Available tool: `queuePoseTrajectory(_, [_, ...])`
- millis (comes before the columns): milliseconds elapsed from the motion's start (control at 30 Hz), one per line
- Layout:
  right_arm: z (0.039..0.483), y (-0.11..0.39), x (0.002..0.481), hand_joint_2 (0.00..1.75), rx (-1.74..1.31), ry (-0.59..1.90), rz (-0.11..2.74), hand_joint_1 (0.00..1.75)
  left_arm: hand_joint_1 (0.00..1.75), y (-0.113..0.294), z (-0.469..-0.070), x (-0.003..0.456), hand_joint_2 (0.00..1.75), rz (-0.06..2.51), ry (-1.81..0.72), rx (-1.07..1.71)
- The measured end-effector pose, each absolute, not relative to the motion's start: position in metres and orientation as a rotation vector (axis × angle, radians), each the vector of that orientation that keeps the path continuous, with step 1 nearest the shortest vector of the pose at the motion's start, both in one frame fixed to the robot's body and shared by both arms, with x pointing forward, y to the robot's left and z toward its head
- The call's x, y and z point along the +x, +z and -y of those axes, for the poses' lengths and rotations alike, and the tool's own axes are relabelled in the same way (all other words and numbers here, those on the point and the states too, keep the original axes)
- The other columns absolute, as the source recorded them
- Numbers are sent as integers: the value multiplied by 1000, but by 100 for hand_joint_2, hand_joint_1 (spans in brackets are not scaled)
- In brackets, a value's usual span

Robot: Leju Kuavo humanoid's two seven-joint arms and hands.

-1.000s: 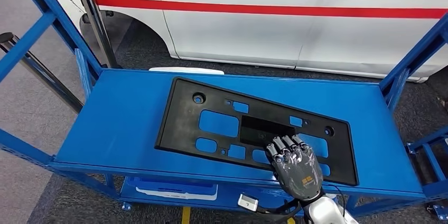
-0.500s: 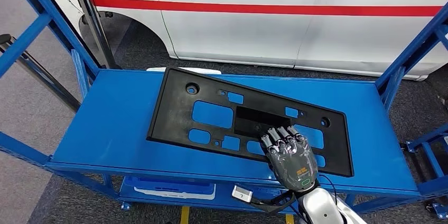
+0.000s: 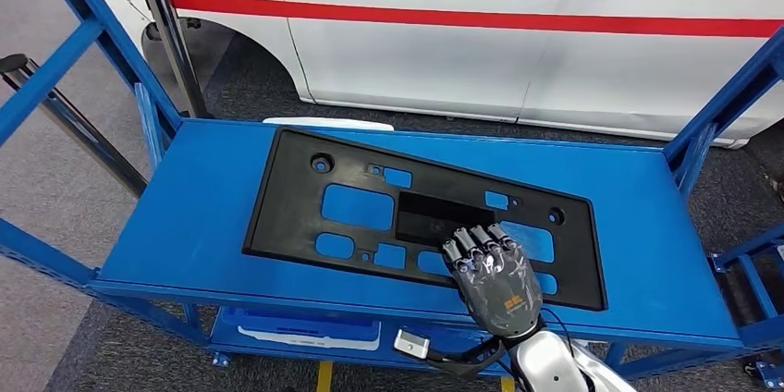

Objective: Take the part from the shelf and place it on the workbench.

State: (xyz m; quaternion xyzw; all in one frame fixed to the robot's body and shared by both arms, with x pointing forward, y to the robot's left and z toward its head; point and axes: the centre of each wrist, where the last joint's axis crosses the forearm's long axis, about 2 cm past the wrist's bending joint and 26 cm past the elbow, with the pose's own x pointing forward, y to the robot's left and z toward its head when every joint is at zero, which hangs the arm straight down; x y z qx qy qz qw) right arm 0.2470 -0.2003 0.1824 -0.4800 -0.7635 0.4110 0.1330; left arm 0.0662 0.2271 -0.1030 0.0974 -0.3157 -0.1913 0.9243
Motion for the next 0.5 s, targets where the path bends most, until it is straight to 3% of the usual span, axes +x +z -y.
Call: queuePoseTrajectory(500, [194,173,242,175,-1358,1203,2209,175,0,-103,-227,66,175,637,-399,224])
